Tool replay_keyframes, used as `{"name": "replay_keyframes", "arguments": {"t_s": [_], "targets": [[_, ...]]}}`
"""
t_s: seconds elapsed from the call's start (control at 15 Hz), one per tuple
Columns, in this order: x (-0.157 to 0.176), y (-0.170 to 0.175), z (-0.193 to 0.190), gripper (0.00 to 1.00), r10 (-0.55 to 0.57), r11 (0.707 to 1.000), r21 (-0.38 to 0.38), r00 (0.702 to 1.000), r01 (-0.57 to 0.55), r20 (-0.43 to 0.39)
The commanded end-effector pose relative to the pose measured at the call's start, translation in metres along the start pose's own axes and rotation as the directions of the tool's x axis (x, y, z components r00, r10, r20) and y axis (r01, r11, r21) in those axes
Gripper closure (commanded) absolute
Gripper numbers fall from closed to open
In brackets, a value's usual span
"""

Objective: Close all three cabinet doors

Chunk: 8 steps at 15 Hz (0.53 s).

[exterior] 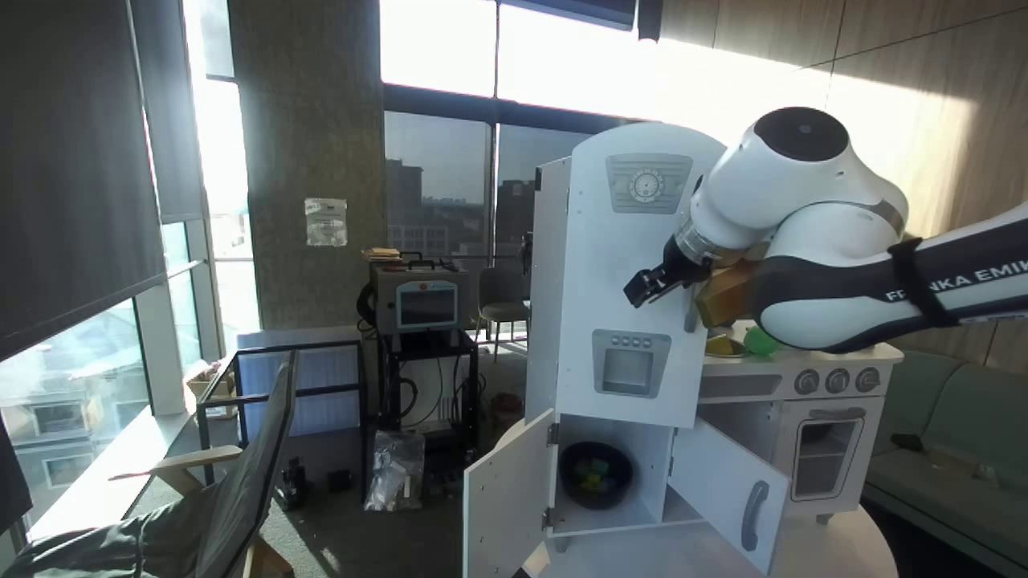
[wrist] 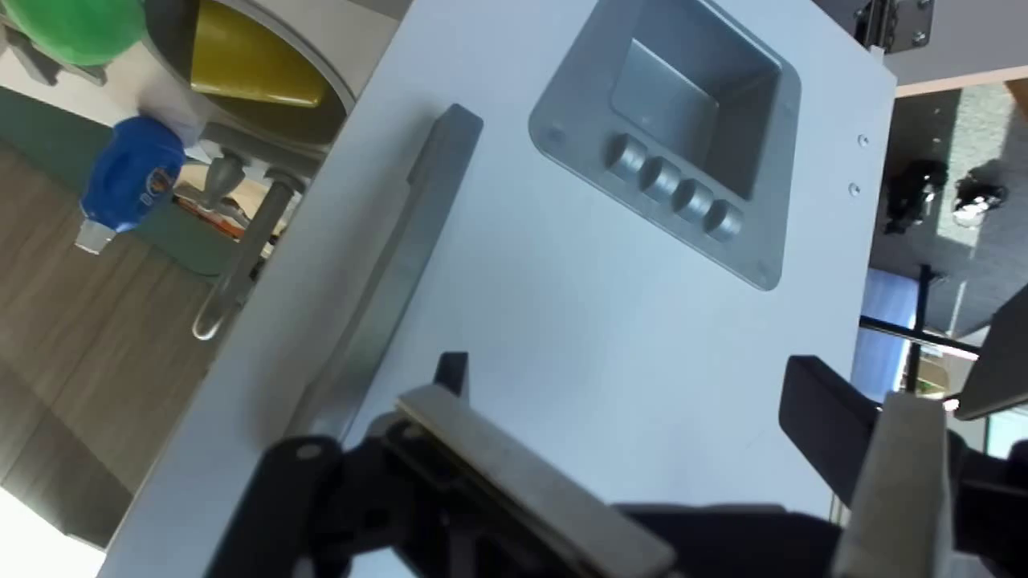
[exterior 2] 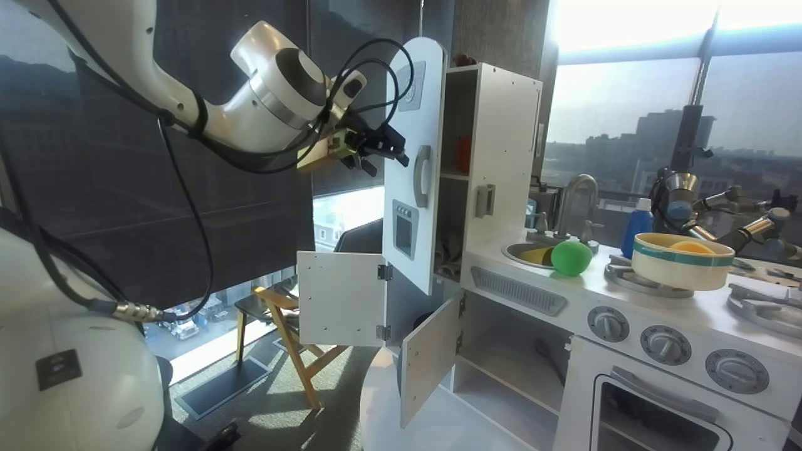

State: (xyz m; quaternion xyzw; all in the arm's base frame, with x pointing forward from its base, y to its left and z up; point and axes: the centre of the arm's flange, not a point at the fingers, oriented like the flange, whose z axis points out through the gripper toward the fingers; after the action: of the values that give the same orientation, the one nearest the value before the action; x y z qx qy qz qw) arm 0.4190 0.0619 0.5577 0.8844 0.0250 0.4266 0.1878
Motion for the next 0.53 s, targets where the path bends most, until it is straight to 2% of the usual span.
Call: {"name": "replay_keyframes", "arguments": {"t_s": [0.0,0.2,0.47], "targets": [[0.004,0.015,0.024,0.0,-0.06,0.99,0.119,0.989,0.076,-0.139],[0.009,0.019,0.037,0.0,-0.091,0.981,0.153,0.977,0.121,-0.193],[0.01,0.03,0.062,0.0,-0.123,0.976,0.155,0.976,0.151,-0.179]]}}
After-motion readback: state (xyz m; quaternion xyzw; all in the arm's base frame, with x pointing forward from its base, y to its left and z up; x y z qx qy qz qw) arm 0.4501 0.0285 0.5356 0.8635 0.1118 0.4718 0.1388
